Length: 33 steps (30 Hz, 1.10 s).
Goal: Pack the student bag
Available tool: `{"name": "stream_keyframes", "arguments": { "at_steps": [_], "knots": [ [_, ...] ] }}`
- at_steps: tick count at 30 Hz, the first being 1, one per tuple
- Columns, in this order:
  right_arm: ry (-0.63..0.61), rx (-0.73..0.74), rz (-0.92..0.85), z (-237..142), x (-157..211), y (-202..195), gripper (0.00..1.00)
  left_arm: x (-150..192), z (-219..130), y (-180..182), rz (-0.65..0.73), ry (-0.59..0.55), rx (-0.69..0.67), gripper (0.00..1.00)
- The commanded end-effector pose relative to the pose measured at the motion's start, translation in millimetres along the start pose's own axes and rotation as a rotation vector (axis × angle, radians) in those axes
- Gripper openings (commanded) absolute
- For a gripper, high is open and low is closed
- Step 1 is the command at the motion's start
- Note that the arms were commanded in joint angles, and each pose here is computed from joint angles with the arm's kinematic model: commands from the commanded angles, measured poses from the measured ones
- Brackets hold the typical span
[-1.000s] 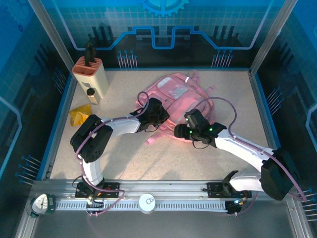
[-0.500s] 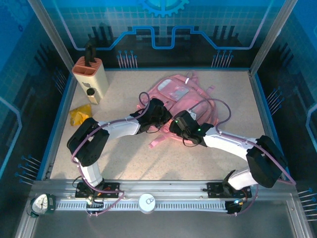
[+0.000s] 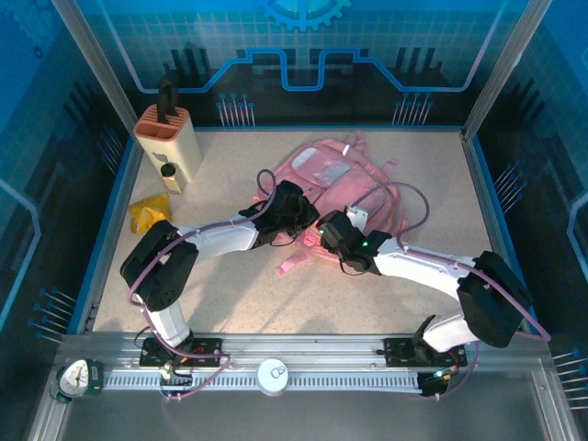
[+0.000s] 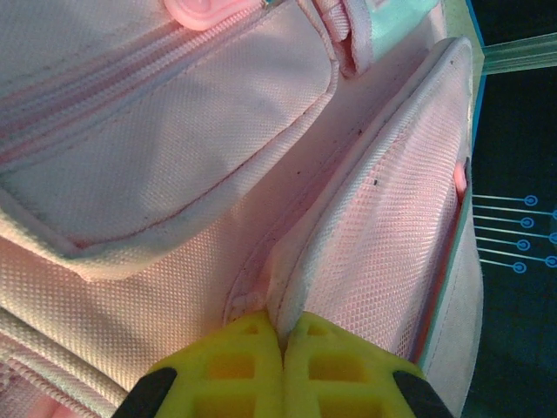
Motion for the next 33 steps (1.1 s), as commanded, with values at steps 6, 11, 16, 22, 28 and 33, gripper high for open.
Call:
{"name": "stream_keyframes", "arguments": {
  "at_steps": [6,11,16,22,28,33],
  "knots": [
    [-0.068,0.026,-0.062,-16,-6,-2,0.41,4,-16,-21,0.048,0.016,0.067,0.00],
    [-0.046,0.029,-0.027,-4,-7,6,0.59,3,-21,-21,0.054,0.003,0.065,0.00],
    [-0.069,0.053,0.023,9,-13,10,0.69,3,-21,-21,0.053,0.002,0.065,0.00],
    [-0.067,0.126,-0.026,9,-14,1,0.64,0,-24,-20,0.066,-0.014,0.052,0.00],
    [-0.064,0.162,-0.073,-8,-6,-23,0.51,-3,-24,-17,0.065,-0.020,0.042,0.00],
    [-0.069,0.187,-0.152,-23,-7,-36,0.44,-5,-25,-15,0.068,-0.028,0.037,0.00]
  ]
}}
Point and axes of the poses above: each hand's point on the last joint's axis, 136 mm out from that joint toward the fingers, its own z axis out along the fingers, its own y axis along the line the jaws close on, x = y × z, the point moved 4 cm from there along -z, back along the fingers, and after that the axes turned 5 degrees about -z, right-handed, at the moved point
